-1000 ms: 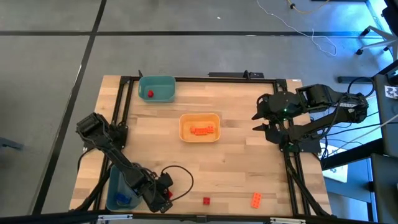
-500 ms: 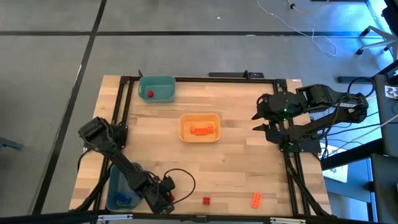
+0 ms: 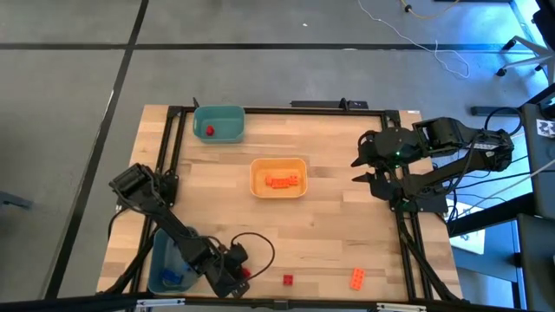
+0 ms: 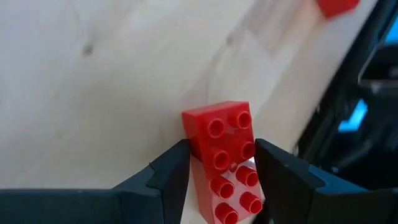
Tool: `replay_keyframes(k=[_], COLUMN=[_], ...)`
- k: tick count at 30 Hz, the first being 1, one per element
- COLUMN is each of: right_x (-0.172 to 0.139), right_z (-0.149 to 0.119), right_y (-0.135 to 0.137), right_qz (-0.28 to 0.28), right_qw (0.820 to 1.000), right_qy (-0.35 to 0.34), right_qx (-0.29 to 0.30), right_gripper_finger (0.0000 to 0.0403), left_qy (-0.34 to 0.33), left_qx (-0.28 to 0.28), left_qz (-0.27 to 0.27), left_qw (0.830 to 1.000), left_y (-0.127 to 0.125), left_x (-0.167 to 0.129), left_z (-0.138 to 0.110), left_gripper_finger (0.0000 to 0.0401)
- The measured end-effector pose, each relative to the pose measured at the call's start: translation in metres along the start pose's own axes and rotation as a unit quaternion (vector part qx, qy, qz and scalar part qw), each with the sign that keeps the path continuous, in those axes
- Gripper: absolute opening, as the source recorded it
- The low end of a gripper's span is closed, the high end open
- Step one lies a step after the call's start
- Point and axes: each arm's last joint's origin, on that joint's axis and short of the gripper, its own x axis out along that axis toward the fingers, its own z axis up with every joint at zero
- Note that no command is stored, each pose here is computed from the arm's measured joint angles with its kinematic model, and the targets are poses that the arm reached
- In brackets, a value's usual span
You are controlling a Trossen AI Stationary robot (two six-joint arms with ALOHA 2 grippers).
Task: Sort & place blocks by color
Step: Put the left red 8 stud game piece into the green bin
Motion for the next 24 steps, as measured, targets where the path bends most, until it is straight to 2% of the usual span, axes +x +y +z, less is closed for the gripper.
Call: replay_keyframes(k=[12, 24], right_x=[0.0, 0.0], right_z=[0.0, 0.0], right_y=[0.0, 0.0], right_qz=[0.0, 0.0], right_qw=[1.0, 1.0], right_qy=[-0.001, -0.001], right_qx=[0.0, 0.0], right_gripper_finger=[0.0209, 0.0209], left_qy=[-0.042, -0.04], left_qx=[-0.015, -0.021], left_qz=[-0.049, -0.055], left_qw=[0.998, 0.997], left_y=[-0.01, -0.011], left_x=[0.0, 0.0], left_z=[0.005, 0.007], left_gripper_finger=[0.0171, 0.0171])
